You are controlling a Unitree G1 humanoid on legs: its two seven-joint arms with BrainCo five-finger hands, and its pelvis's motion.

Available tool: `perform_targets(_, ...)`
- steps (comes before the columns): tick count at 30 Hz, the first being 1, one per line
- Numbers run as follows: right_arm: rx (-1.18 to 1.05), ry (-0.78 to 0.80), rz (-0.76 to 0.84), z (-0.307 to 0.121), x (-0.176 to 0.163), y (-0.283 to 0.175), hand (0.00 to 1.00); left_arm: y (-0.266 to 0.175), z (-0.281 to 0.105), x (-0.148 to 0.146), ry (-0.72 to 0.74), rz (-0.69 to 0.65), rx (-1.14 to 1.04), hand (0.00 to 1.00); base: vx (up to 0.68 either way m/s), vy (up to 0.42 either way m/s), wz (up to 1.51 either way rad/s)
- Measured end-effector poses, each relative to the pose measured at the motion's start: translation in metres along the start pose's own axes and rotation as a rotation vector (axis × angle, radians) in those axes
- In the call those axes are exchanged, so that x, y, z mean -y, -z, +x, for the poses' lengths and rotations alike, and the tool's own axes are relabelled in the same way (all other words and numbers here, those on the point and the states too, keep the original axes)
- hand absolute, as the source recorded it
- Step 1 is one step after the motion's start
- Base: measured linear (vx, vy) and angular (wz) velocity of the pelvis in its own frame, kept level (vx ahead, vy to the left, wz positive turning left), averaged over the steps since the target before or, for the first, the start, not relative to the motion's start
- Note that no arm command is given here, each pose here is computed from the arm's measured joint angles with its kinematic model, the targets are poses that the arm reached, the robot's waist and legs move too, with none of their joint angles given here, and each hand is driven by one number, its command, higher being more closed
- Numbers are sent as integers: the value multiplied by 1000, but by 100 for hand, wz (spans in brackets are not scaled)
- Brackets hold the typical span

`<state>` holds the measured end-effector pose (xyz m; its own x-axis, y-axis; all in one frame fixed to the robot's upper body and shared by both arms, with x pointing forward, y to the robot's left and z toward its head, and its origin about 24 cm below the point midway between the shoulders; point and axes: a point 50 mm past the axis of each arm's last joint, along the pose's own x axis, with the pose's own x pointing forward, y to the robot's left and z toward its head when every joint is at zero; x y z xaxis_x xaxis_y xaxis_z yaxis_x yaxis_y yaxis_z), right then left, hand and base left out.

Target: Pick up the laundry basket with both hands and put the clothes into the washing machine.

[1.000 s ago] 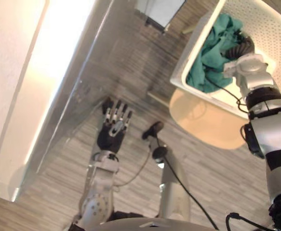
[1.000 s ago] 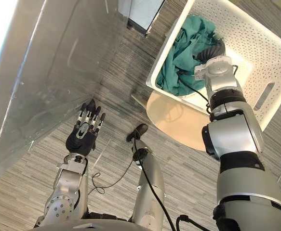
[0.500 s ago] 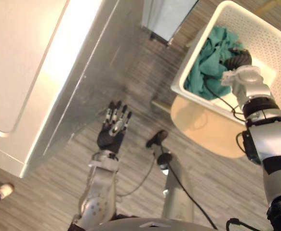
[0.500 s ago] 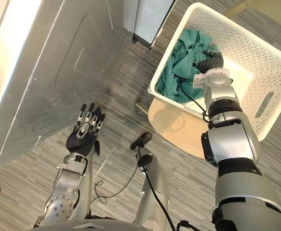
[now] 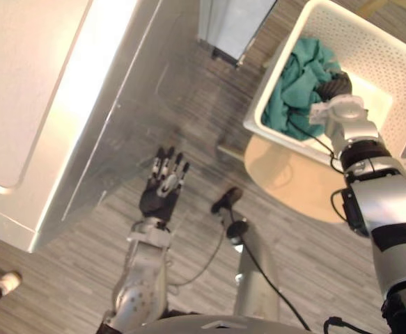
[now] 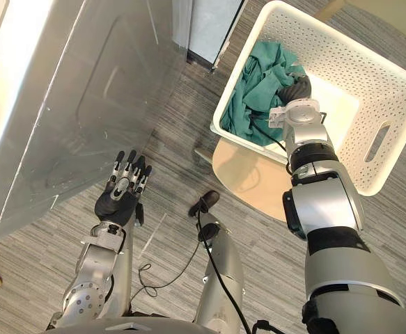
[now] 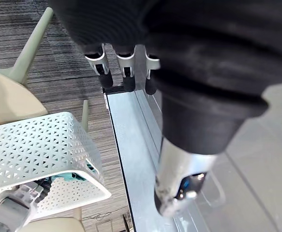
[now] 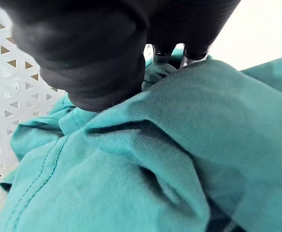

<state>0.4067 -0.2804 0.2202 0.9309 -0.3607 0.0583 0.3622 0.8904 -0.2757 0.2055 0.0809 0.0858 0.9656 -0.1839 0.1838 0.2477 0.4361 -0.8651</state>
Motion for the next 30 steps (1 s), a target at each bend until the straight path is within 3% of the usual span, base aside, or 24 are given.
perform_targets(12, -1, -13, 63, -1, -10, -1, 100, -1, 1, 1, 7, 5, 4, 0, 30, -60, 0)
perform_targets(23, 69, -110, 622, -14, -27, 1, 100, -12, 3, -5, -15, 18, 60, 0, 25, -64, -4)
perform_targets(30, 324, -249, 746, -56, -32, -16, 100, -4, -1, -18, -57, 32, 15, 0, 11, -25, -3)
